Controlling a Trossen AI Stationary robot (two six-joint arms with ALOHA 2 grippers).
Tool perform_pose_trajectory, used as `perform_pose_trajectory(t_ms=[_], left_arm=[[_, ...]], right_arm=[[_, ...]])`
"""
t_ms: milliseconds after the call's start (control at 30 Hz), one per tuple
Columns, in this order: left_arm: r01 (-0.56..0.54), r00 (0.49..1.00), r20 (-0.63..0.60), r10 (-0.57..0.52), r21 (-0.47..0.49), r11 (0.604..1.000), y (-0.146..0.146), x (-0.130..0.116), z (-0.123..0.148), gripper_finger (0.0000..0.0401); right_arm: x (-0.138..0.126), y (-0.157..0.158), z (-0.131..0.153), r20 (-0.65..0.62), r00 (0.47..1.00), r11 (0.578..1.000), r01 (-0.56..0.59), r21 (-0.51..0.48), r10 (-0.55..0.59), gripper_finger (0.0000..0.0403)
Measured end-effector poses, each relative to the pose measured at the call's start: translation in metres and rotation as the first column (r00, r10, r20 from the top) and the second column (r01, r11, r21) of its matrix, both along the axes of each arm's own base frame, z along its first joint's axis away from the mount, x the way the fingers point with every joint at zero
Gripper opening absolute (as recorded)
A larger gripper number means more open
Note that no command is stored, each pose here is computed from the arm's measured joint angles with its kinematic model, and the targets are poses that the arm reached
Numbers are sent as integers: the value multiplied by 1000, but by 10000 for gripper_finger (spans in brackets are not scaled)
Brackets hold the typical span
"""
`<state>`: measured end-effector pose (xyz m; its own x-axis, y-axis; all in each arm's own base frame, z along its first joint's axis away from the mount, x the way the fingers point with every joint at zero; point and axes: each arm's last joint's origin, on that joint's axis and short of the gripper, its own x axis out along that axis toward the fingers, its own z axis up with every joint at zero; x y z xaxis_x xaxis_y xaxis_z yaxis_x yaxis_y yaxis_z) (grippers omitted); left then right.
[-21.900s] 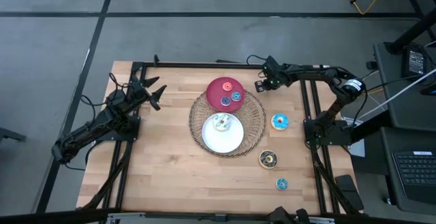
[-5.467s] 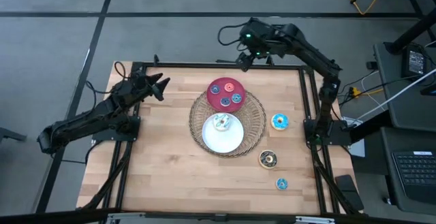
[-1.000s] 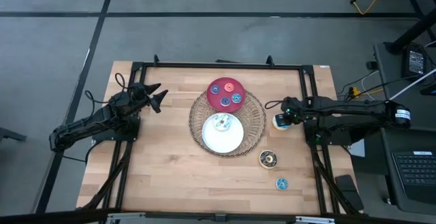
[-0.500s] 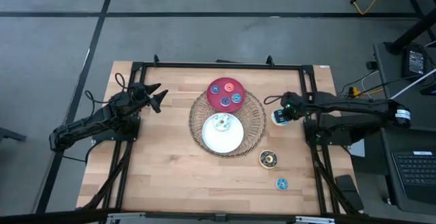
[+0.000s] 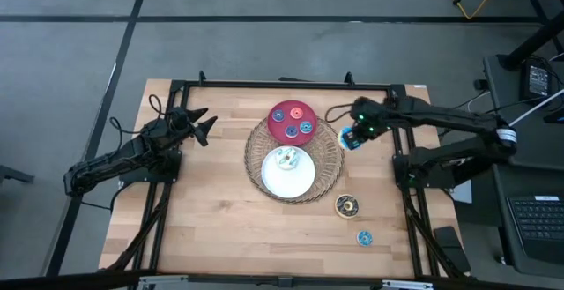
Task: Pick & Place donuts
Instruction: Put the large blue donut on the white plate
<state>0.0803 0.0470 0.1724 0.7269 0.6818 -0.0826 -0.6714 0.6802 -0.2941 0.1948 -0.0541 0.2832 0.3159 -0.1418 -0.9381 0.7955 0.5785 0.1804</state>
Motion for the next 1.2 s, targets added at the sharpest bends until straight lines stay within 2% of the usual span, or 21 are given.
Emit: perform_pose_trajectory(t_ms=[200,433,800,1200], left_arm=[[0,1000,0,0,0,1000,0,0,0,267],[0,1000,0,0,0,1000,0,0,0,267],[0,1000,0,0,0,1000,0,0,0,267],[0,1000,0,0,0,1000,0,0,0,267]], right_arm=[[50,-3,27,-18,987,985,-162,-62,161,16],[100,-1,37,-78,938,933,-346,-104,339,15],[152,12,8,-195,823,828,-555,-77,533,15],[212,34,-13,-214,711,712,-697,-86,670,15]])
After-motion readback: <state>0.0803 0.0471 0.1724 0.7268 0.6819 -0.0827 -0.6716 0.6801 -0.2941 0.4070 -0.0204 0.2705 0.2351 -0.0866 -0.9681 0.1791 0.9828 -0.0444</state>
